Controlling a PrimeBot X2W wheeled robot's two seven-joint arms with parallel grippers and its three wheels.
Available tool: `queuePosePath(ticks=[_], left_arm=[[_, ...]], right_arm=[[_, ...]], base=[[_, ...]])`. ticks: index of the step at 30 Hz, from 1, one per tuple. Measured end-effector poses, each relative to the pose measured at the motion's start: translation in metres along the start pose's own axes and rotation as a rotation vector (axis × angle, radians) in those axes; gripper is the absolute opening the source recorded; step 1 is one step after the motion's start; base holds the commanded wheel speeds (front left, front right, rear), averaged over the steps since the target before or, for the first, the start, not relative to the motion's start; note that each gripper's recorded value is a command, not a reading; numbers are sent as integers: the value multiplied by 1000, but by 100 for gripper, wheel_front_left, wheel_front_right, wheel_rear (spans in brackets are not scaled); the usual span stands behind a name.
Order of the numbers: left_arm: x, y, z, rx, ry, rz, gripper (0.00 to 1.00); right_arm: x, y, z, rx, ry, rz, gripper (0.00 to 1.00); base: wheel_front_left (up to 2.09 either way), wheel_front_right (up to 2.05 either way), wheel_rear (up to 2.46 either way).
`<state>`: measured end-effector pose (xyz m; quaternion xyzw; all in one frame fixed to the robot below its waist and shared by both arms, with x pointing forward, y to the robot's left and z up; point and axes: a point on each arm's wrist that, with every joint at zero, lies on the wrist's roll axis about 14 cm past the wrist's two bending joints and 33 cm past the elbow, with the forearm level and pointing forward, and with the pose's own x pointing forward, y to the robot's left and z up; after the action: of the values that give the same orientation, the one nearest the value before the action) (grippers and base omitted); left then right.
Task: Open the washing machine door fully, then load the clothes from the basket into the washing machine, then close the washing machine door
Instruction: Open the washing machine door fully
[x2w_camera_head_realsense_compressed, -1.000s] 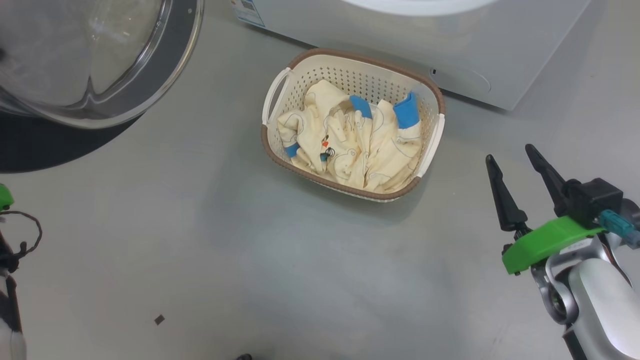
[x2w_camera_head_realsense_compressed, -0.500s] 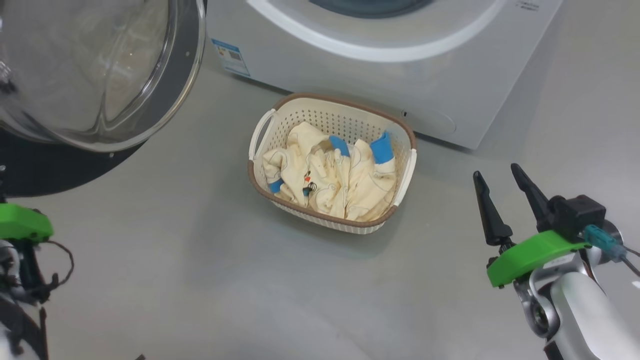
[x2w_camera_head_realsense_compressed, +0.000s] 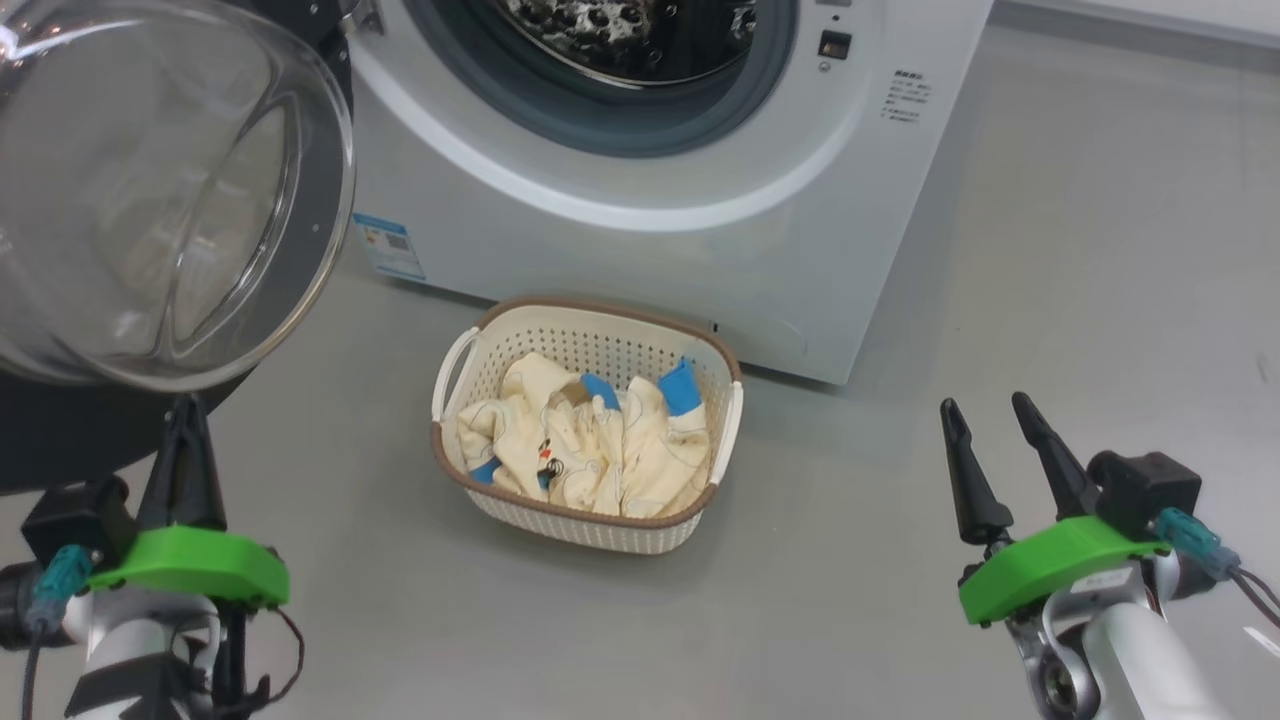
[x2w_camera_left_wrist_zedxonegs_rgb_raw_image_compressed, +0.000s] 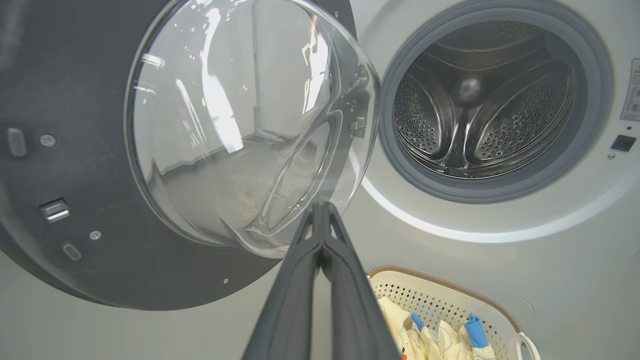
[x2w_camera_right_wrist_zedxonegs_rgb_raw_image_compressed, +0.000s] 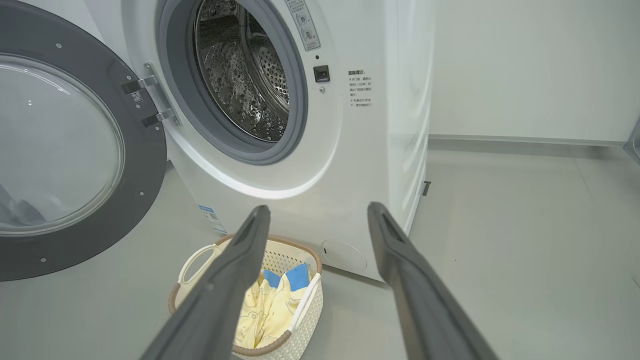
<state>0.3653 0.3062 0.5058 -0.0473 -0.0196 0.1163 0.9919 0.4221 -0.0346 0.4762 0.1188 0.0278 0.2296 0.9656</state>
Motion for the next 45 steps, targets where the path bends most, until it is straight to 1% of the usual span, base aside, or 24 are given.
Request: queuePosePath(ticks=[7,14,17,22,28,29,30,31,35,45], left_arm=[[-10,-30,-4,-21,-1,-89,0],[-17,-65,-5,-46,-11,-169,0],[-18,-80,-7,-86,-12,-188,0],[-20,-99,-10,-104,-5,-226,0],[-22,-117,-16,-132,12,-262,0],[-22,-119,-16,-140,11,-265,24],[-22,-120,-16,-145,9,-268,55],[-22,-121,-15,-148,7,-270,100],[-22,-126,-14,-159,3,-281,100],[-22,-125,-12,-172,-2,-281,100]], right_arm=[[-25,-13,18,-4,-51,-71,100],[-54,-34,35,-10,-103,-163,100],[-64,-43,42,-14,-127,-197,100],[-76,-56,46,-12,-144,-248,100],[-83,-63,47,-9,-151,-277,100],[-84,-64,48,-9,-153,-281,100],[-85,-65,47,-9,-152,-284,100],[-85,-65,47,-8,-153,-287,100],[-87,-67,49,-9,-158,-294,100],[-87,-66,49,-7,-160,-292,100]], base=[[0,0,0],[0,0,0],[0,0,0],[0,0,0],[0,0,0],[0,0,0],[0,0,0],[0,0,0],[0,0,0],[0,0,0]])
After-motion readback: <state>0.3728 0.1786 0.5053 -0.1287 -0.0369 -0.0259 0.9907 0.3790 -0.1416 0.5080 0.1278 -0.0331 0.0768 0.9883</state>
